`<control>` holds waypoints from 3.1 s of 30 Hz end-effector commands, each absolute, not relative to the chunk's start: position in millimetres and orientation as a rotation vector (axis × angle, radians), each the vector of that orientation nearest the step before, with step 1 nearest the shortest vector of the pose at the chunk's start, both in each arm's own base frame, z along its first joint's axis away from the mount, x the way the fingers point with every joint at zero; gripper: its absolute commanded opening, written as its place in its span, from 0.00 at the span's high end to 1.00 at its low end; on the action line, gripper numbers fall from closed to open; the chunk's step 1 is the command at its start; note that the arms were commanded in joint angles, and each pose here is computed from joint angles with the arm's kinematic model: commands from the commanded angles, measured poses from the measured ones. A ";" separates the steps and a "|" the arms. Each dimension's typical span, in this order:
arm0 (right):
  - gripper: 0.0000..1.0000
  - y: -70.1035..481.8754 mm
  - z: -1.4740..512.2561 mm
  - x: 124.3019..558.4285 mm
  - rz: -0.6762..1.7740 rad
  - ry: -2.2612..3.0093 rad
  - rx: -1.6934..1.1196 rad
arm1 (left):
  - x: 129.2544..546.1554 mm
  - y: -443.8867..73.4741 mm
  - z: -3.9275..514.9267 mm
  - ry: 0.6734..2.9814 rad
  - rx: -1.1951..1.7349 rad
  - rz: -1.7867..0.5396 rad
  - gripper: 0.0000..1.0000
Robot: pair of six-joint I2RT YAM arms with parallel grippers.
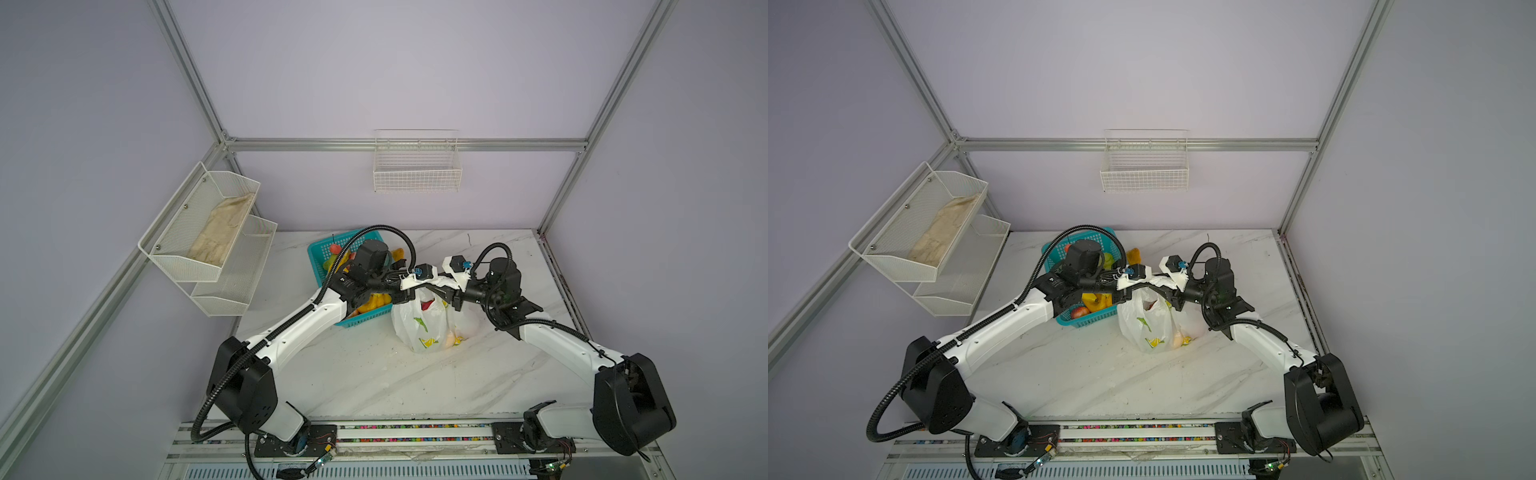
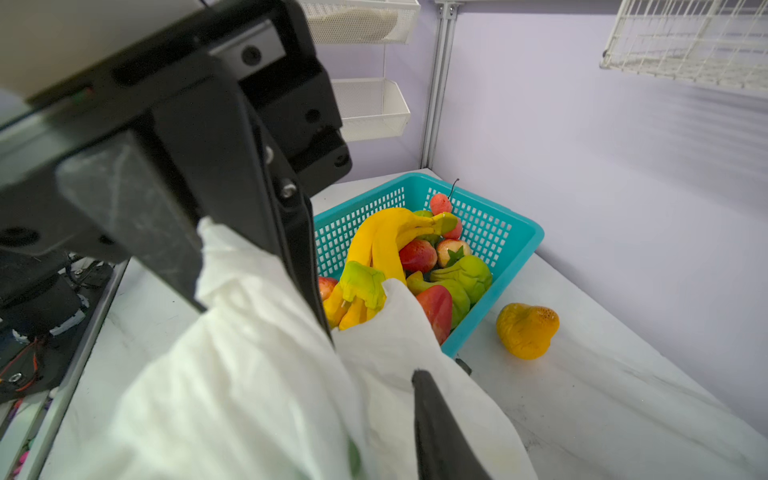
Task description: Place the fake fruits into the plastic bag and tie a complex knot
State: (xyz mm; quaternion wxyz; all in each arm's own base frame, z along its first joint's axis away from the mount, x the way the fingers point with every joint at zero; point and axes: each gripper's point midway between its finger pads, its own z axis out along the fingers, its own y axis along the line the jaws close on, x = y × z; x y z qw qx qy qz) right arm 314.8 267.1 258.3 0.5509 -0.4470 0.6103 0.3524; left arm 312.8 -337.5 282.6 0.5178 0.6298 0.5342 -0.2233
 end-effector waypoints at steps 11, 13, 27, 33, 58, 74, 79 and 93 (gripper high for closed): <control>1.00 260.9 285.8 314.0 0.837 1.399 -0.935 | 319.9 -326.3 302.0 1.398 1.326 -0.536 0.71; 1.00 256.8 289.2 315.8 0.821 1.426 -0.905 | 320.8 -316.1 290.5 1.477 1.287 -0.508 0.59; 1.00 245.4 303.1 315.2 0.799 1.449 -0.796 | 321.1 -321.3 290.1 1.640 1.164 -0.651 0.55; 1.00 240.3 306.9 317.8 0.761 1.457 -0.765 | 316.6 -325.1 299.1 1.631 1.157 -0.696 0.87; 1.00 267.7 298.2 326.8 0.876 1.488 -0.655 | 291.1 -328.3 309.9 1.528 1.197 -0.682 1.00; 1.00 306.6 304.5 326.1 1.285 1.338 -0.557 | 288.3 -344.7 275.2 1.520 1.186 -0.724 0.96; 1.00 310.2 310.1 324.3 1.367 1.295 -0.547 | 292.5 -342.8 262.2 1.521 1.092 -0.747 0.85; 1.00 306.2 307.5 317.1 1.445 1.273 -0.652 | 268.4 -308.1 262.5 1.524 1.024 -0.736 0.39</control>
